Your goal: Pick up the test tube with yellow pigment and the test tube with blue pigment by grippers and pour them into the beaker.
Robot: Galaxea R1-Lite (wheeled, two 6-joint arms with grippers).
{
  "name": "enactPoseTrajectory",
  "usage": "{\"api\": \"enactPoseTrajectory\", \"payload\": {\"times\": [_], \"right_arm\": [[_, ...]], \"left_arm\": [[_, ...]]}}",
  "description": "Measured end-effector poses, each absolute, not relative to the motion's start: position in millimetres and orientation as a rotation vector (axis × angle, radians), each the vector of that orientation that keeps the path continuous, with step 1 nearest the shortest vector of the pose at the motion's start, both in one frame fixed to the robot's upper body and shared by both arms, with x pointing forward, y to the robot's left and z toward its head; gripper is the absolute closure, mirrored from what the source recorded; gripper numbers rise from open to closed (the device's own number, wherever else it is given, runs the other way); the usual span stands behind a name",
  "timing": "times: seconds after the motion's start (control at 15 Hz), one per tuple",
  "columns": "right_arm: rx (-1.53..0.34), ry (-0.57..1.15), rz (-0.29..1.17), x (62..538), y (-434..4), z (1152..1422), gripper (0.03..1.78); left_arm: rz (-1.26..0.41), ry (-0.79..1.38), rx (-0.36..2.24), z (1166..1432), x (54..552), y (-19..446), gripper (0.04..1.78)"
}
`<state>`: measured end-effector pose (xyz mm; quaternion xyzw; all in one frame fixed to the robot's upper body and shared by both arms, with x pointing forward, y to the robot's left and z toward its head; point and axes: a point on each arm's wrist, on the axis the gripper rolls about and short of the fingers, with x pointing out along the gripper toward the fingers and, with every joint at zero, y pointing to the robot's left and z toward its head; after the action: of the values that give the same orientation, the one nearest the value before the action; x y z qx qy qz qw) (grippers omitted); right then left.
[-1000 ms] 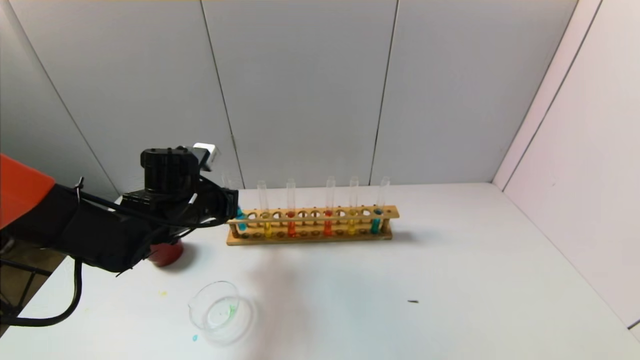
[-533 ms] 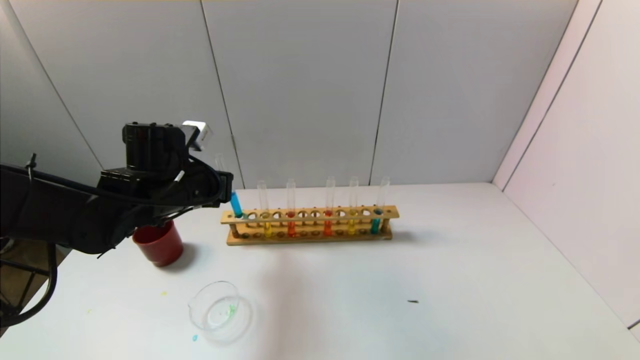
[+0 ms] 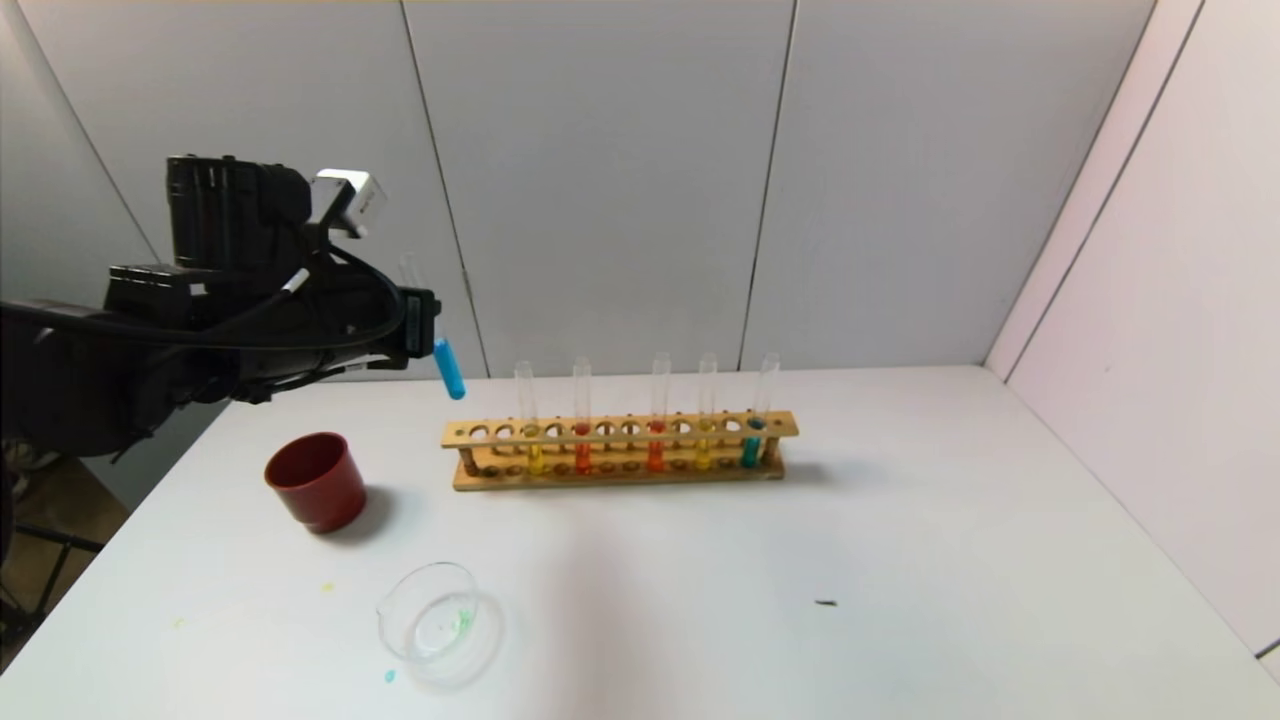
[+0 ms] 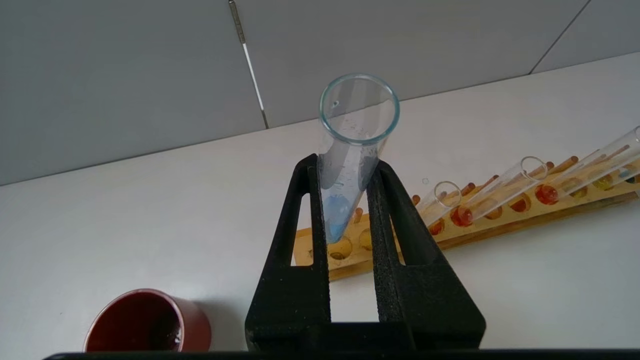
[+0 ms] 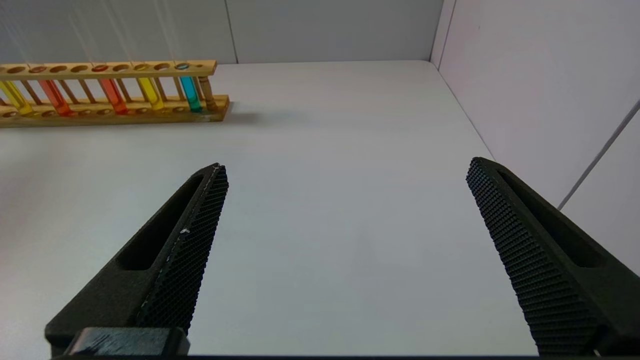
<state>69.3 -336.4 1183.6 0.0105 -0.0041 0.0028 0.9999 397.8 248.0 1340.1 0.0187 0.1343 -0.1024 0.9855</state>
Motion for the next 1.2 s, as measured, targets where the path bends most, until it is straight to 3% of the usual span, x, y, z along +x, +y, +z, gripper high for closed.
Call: {"api": "enactPoseTrajectory", "payload": {"times": [0.53, 0.87, 1.2], "right_arm": [[0.021, -0.008, 0.005, 69, -336, 1184, 0.07], [0.021, -0.009, 0.005, 69, -336, 1184, 0.07], [0.021, -0.008, 0.006, 69, -336, 1184, 0.07]], "left_arm": [[-0.204, 0.451, 0.252, 1367, 313, 281, 1.53], [-0.227, 0.581, 0.378, 1345, 282, 294, 1.53], [-0.167, 0.712, 0.505, 1318, 283, 291, 1.53]]}}
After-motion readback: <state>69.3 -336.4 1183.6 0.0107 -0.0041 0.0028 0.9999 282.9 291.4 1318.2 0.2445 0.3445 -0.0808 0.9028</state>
